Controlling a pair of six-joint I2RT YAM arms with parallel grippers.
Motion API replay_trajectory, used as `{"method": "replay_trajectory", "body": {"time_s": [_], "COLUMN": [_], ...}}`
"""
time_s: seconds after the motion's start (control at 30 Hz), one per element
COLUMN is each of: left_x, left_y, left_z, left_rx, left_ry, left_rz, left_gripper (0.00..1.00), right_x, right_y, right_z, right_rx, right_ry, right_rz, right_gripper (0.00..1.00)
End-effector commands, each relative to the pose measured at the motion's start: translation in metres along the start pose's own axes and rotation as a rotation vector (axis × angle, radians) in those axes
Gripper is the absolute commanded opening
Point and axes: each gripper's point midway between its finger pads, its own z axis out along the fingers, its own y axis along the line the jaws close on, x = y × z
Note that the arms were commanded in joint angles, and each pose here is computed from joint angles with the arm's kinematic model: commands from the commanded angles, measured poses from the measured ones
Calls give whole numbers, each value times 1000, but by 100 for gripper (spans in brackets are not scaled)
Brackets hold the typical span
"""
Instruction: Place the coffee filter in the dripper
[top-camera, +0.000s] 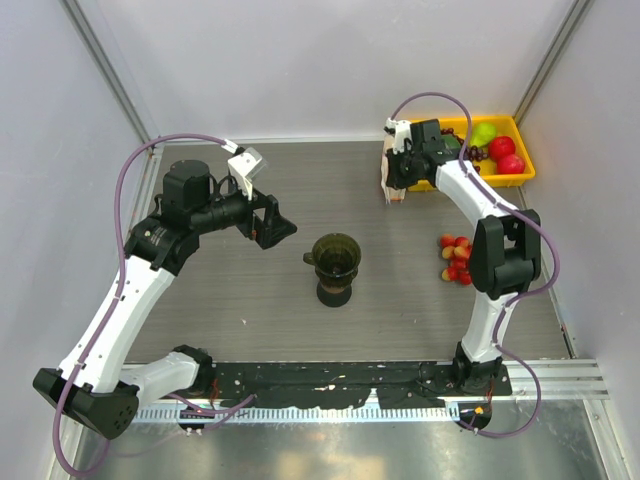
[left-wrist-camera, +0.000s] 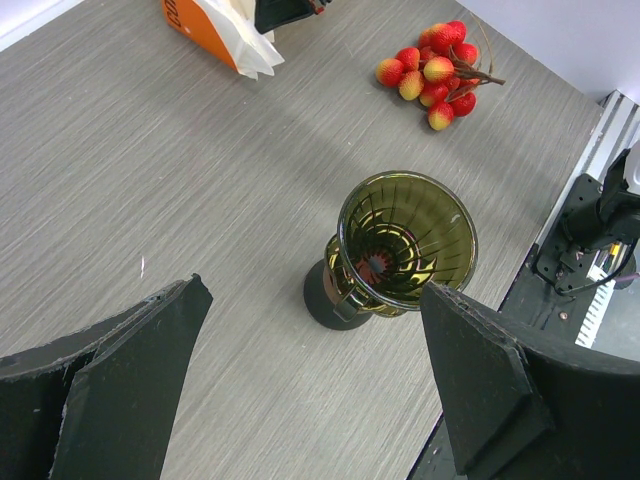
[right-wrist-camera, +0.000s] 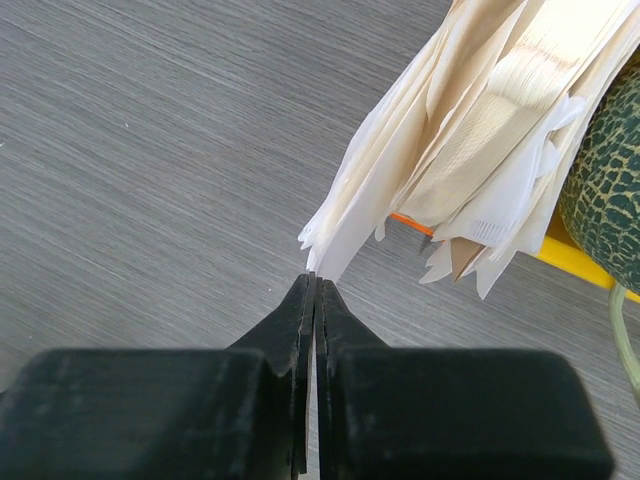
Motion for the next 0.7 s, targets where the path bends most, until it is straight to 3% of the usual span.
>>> {"method": "replay_trajectory", "body": {"time_s": [0.0,0.67], "left_x": [-17,-18], "left_y": [-6,-5], "left_z": [-6,-5], "left_rx": [15,16], "left_ry": [-52,-54], "left_rz": [23,22], "left_gripper": [99,99], "right_x": [-38,-3], "right_y": [8,0], "right_z": [-38,-30], "right_rx": [-12,22], "right_ry": [-134,-50], "right_rz": [-41,-53], "right_gripper": [5,5]}}
